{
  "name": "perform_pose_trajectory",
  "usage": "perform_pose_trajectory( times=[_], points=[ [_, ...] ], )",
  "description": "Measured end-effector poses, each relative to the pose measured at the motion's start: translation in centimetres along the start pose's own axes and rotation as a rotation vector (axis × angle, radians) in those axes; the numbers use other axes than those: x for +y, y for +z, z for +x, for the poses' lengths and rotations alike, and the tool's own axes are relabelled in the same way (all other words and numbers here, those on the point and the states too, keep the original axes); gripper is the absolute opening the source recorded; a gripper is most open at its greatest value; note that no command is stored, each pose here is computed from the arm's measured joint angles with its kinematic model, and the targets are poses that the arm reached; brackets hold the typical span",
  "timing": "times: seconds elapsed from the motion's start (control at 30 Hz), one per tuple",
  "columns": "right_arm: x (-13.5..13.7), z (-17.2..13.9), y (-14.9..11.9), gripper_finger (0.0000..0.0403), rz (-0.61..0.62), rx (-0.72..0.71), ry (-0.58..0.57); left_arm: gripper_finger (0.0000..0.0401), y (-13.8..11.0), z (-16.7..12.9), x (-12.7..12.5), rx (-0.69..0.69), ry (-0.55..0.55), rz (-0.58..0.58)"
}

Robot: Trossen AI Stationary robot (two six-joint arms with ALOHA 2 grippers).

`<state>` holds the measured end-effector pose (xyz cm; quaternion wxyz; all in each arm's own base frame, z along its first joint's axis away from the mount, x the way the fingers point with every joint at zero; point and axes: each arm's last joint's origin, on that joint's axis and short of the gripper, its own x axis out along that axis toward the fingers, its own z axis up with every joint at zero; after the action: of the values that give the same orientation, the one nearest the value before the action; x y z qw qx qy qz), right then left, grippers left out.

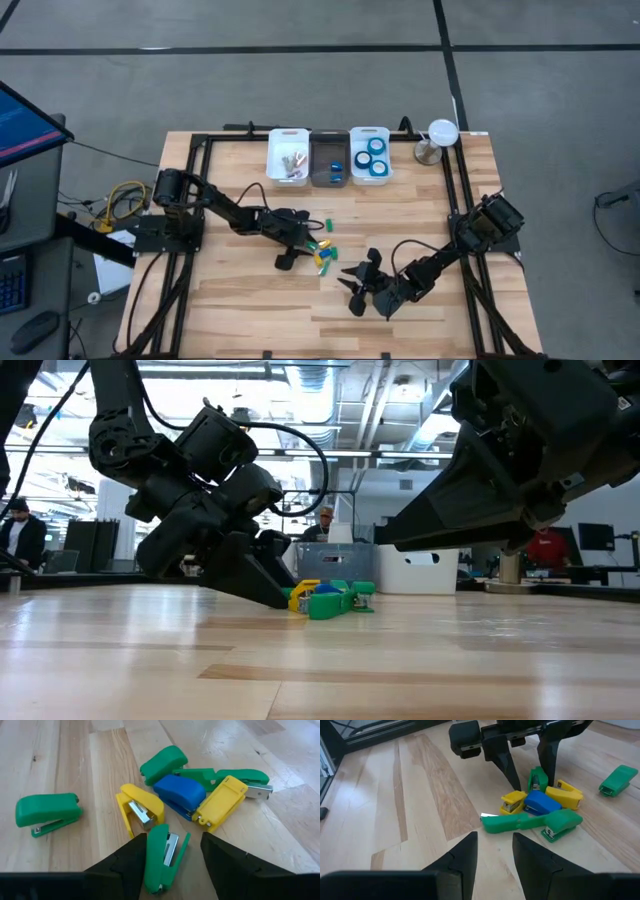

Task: Pick and place Stapler, Stapler remover, tape
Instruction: Put the green stapler into the black bin

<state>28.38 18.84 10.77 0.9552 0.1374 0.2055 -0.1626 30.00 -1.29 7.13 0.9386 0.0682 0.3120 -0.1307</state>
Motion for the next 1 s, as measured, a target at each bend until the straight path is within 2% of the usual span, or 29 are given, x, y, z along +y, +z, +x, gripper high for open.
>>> perform_pose_trajectory(
  times=[0.37,0.7,1.0],
  points=[
    [-0.01,-0.01,-0.03,0.0116,-0.001,0.002,0.001,0.0134,-0.08,-0.02,-0.03,0.003,0.001,0.003],
    [0.05,-0.01,-0.07,0.0116,-0.001,0.018,0.019,0.0075,-0.13,-0.04,-0.06,0.003,0.001,0.007],
    [0.05,-0.01,-0.07,0.0116,-0.001,0.018,0.019,0.0067,0.23,-0.3,-0.13,-0.007,0.0,0.008]
  ],
)
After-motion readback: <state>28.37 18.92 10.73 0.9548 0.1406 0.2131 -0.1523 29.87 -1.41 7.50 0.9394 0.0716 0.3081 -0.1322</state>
